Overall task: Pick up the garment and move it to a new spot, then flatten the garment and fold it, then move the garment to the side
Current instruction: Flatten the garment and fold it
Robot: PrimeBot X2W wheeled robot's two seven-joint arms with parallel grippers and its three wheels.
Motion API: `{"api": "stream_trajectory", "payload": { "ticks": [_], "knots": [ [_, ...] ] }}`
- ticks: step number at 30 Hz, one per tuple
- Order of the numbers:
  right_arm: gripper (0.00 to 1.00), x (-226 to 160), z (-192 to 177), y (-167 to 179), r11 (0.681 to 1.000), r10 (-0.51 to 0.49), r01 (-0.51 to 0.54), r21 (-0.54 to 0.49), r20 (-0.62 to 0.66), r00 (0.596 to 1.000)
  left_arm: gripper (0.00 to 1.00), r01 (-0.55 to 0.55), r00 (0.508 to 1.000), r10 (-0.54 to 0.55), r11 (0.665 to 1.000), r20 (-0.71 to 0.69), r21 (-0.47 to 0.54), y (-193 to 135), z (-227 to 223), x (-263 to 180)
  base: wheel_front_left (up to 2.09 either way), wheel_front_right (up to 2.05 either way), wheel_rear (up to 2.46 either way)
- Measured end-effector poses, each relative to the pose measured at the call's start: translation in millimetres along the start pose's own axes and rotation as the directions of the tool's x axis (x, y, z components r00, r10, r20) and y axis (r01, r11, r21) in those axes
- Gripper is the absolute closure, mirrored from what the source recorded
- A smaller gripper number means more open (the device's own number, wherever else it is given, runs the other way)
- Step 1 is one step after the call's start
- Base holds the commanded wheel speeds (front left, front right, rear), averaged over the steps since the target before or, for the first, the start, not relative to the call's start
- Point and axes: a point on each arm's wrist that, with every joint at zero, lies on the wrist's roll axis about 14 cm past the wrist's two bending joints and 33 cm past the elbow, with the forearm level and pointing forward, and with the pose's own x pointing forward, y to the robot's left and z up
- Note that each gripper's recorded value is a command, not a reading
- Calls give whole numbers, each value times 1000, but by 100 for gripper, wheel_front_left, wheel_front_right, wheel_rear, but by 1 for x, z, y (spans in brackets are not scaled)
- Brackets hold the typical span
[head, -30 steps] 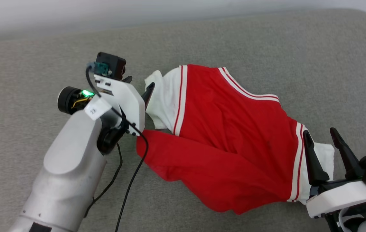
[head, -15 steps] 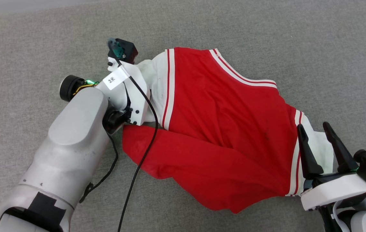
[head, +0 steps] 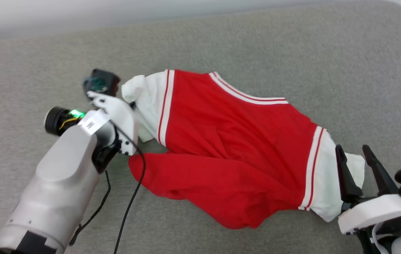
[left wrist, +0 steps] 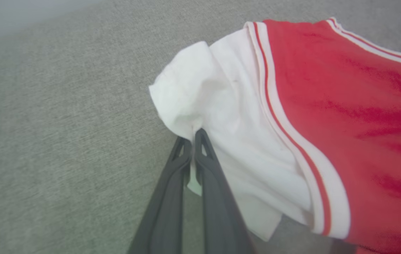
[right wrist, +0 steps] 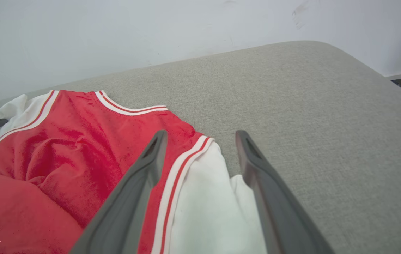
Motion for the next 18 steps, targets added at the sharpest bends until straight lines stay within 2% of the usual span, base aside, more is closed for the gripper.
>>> {"api": "stream_trajectory", "payload": {
  "ticks": [9,13,18],
  "knots": [
    [0,-7,-3,-4,1000,-8,8,19,-34,999,100,-152,971,170,982,170,-112,47,-1,-62,0,0,0],
    [0,-9,-19,-12,998,-29,36,46,-133,991,100,-187,951,217,971,219,-147,54,-6,-91,0,0,0],
    [0,0,-38,-12,997,-20,40,64,-294,956,100,-185,938,228,966,259,-180,47,-7,-120,0,0,0]
  ]
}}
